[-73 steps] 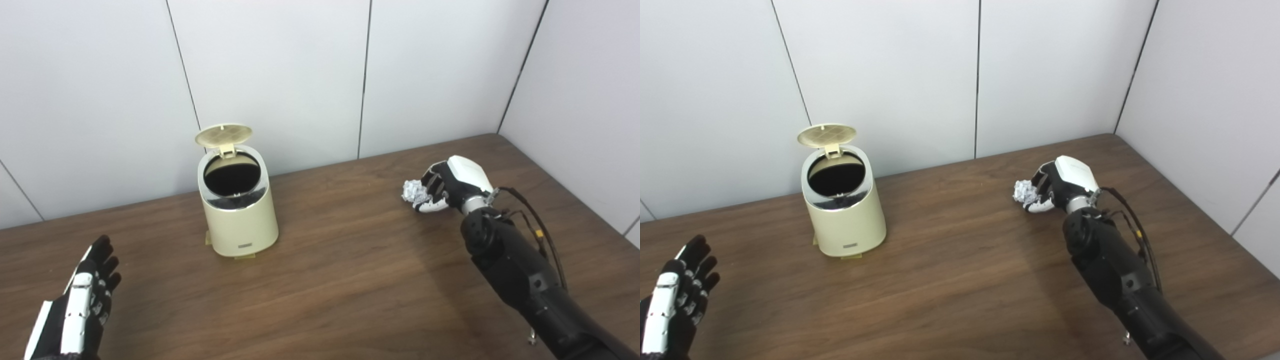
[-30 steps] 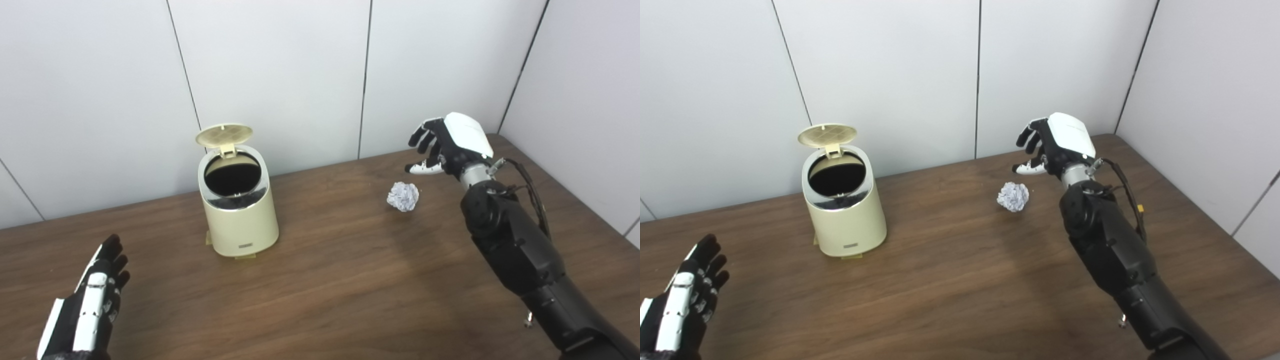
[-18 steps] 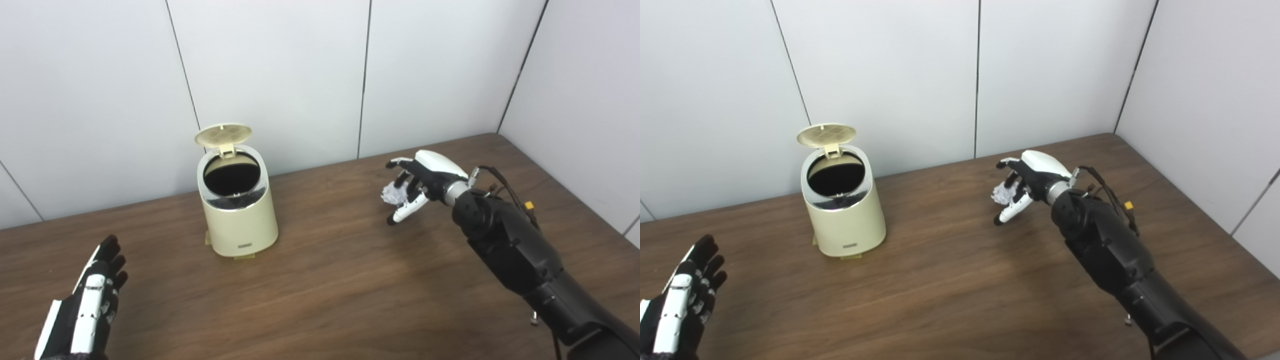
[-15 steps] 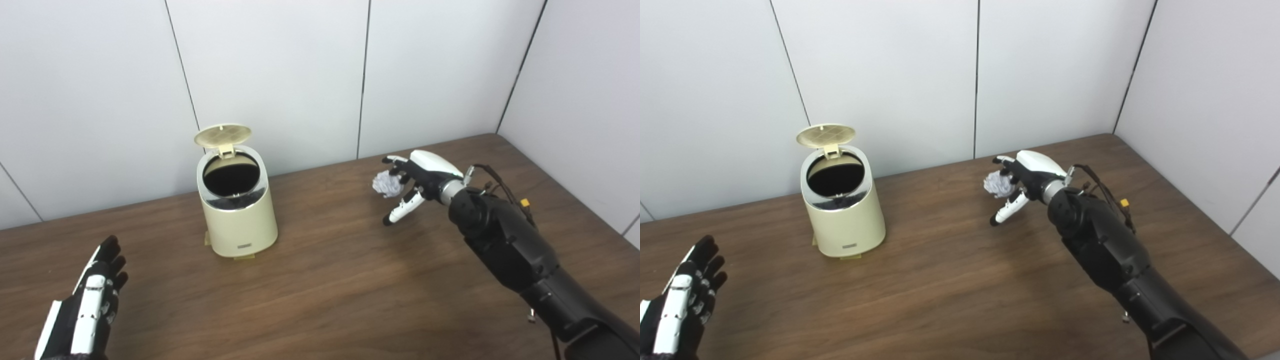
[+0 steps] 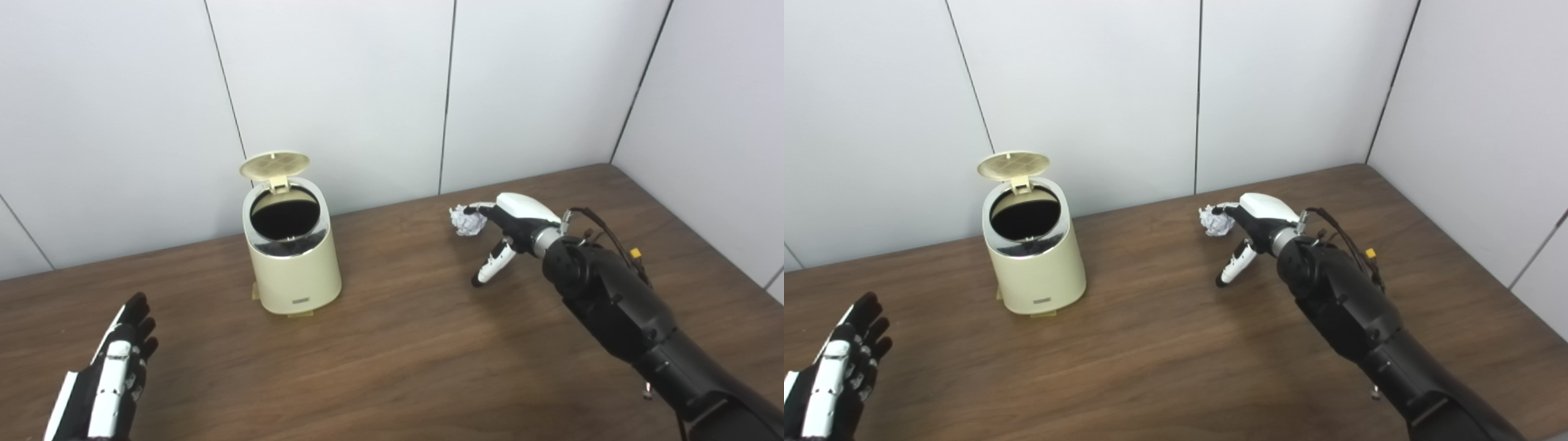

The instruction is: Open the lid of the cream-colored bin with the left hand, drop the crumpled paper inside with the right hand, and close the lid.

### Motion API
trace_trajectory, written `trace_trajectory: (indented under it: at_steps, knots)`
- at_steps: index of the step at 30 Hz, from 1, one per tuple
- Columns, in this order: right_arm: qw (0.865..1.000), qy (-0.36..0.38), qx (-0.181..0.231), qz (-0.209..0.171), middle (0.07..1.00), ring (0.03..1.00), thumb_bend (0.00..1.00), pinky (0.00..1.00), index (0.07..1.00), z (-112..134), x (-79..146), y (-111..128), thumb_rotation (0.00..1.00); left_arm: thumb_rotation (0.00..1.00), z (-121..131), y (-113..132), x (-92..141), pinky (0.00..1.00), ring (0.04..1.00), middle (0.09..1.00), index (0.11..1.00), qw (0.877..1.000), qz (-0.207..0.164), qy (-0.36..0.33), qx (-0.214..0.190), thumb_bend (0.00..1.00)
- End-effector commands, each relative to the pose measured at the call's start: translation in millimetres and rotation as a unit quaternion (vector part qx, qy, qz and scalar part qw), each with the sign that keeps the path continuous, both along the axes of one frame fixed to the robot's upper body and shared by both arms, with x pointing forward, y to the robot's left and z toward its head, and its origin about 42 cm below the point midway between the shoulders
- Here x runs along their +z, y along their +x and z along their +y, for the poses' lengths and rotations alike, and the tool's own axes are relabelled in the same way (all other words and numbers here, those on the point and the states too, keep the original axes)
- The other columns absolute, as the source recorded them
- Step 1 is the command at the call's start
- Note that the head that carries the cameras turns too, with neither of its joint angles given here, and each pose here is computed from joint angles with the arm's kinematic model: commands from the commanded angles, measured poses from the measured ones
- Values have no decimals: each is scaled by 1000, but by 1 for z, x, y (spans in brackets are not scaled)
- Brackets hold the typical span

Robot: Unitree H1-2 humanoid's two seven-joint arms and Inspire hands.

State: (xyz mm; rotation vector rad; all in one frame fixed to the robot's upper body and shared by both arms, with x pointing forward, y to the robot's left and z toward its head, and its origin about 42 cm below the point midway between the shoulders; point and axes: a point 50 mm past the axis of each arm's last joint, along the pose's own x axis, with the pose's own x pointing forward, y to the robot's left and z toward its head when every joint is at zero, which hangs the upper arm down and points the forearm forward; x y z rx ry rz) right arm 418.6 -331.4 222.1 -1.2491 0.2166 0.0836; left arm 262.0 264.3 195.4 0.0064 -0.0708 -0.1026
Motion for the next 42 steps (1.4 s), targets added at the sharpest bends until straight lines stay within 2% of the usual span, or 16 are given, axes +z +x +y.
trace_trajectory:
  at_steps: [1, 7, 12, 16, 19, 20, 24, 27, 30, 32, 35, 38, 42]
  knots:
    - [998, -16, 2, -59, 920, 866, 1000, 731, 865, -7, 35, 9, 191, 868, 1, 5, 11, 1000, 1000, 1000, 1000, 999, -31, 8, -3, 440]
    - [998, -13, 2, -62, 915, 878, 1000, 745, 876, -12, 37, 12, 192, 865, 0, 7, 10, 1000, 1000, 1000, 1000, 1000, -31, 6, -3, 453]
    - [996, -28, 3, -84, 892, 799, 1000, 629, 866, -10, 46, 10, 216, 855, 2, 8, 9, 1000, 1000, 1000, 1000, 1000, -30, 5, -3, 461]
    - [994, -23, 8, -106, 893, 863, 1000, 746, 869, -8, 63, 8, 179, 851, 2, 9, 9, 1000, 1000, 1000, 1000, 1000, -29, 7, -2, 462]
    - [993, -33, 0, -117, 890, 865, 1000, 753, 873, -4, 81, 8, 226, 846, 1, 10, 7, 1000, 1000, 1000, 1000, 1000, -28, 3, -4, 446]
    - [992, -29, -2, -123, 893, 855, 1000, 727, 868, -2, 86, 9, 218, 839, 1, 11, 5, 1000, 1000, 1000, 1000, 1000, -27, 4, -5, 452]
    - [991, -27, -7, -131, 889, 832, 1000, 686, 863, 1, 91, 17, 206, 838, 0, 12, 0, 1000, 1000, 1000, 1000, 1000, -23, 3, -4, 455]
    - [992, -25, -18, -126, 866, 792, 1000, 637, 863, 1, 90, 24, 204, 834, 0, 11, -1, 1000, 1000, 1000, 1000, 1000, -20, 3, -4, 449]
    - [993, -22, -27, -116, 867, 794, 1000, 626, 867, -2, 88, 30, 206, 832, 0, 10, -1, 1000, 1000, 1000, 1000, 1000, -18, 6, -2, 466]
    - [993, -33, -31, -107, 880, 821, 1000, 665, 866, -6, 83, 35, 213, 833, 1, 10, 0, 1000, 1000, 1000, 1000, 1000, -19, 7, 0, 469]
    - [994, -53, -37, -93, 885, 807, 1000, 672, 864, -9, 74, 45, 219, 832, 2, 8, 1, 1000, 1000, 1000, 1000, 1000, -19, 8, -1, 480]
    - [995, -39, -43, -83, 892, 845, 1000, 738, 865, -12, 64, 53, 183, 835, 2, 6, 2, 1000, 1000, 1000, 1000, 1000, -20, 8, -2, 471]
    - [995, -35, -40, -80, 888, 844, 1000, 757, 861, -12, 54, 59, 159, 827, 1, 3, 0, 1000, 1000, 1000, 1000, 1000, -19, 8, 0, 470]
